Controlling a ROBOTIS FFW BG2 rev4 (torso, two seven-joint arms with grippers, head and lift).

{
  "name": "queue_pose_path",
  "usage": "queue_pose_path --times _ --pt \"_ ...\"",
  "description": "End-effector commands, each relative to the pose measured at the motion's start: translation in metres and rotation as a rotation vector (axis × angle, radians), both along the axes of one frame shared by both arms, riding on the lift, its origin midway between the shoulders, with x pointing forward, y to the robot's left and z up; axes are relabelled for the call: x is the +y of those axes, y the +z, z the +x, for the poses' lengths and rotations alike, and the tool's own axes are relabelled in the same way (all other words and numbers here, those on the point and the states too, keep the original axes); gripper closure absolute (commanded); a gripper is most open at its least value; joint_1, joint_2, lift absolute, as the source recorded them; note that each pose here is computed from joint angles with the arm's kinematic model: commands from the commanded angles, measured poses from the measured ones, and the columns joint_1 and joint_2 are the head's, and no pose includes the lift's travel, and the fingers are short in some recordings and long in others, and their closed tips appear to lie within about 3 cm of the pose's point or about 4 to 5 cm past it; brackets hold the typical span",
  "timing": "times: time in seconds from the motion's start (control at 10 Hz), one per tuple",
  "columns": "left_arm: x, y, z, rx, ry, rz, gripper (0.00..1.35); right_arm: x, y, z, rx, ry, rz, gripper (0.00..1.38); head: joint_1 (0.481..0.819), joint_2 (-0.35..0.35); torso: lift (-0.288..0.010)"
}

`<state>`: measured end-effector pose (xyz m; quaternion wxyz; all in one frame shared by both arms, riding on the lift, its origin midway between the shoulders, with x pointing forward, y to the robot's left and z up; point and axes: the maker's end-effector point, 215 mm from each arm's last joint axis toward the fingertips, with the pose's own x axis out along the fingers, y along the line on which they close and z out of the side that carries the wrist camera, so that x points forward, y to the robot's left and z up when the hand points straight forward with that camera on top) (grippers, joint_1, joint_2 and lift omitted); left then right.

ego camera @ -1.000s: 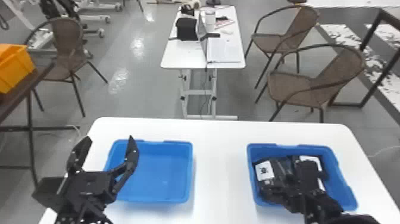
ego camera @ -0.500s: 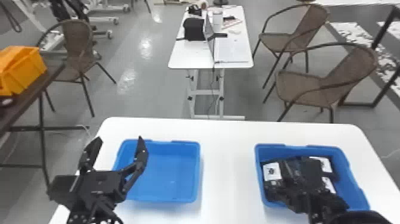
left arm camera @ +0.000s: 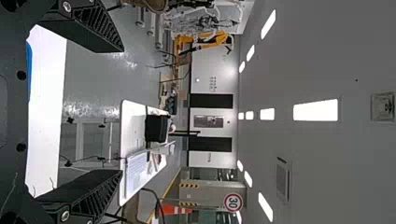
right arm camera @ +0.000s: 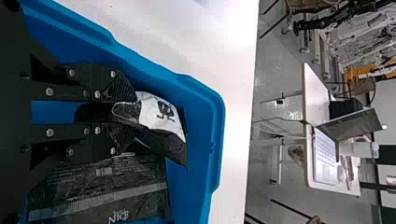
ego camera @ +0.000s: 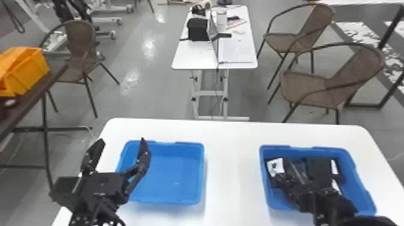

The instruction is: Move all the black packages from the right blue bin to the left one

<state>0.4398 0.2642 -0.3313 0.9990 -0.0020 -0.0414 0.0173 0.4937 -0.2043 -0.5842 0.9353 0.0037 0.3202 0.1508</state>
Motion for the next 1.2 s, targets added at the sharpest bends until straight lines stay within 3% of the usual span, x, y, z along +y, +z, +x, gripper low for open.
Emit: queue_pose_path --times 0.0,0.3,0.6,0.8,1.0,1.1 --pt "0.0 -0.001 0.0 0.001 0.002 -0.005 0.1 -0.004 0.015 0.0 -0.038 -0.017 -0.005 1.28 0.695 0.072 0.0" --pt "0.0 -0.005 0.006 0.021 0.002 -0.098 0.09 0.003 0.119 0.009 -0.227 0.011 -0.002 1.28 0.695 0.067 0.0" --pt "-0.018 -0.003 0.036 0.057 -0.095 -0.339 0.09 0.121 0.234 0.049 -0.372 0.351 0.192 1.28 0.695 0.115 0.0" --pt "-0.051 0.008 0.06 0.108 -0.277 -0.526 0.1 0.194 0.275 0.051 -0.405 0.526 0.324 1.28 0.695 0.187 0.0" --pt "-0.08 0.026 0.074 0.126 -0.45 -0.595 0.1 0.222 0.281 0.046 -0.387 0.584 0.4 1.28 0.695 0.206 0.0" --pt "-0.086 0.027 0.078 0.123 -0.477 -0.625 0.1 0.231 0.28 0.044 -0.373 0.601 0.428 1.28 0.695 0.207 0.0"
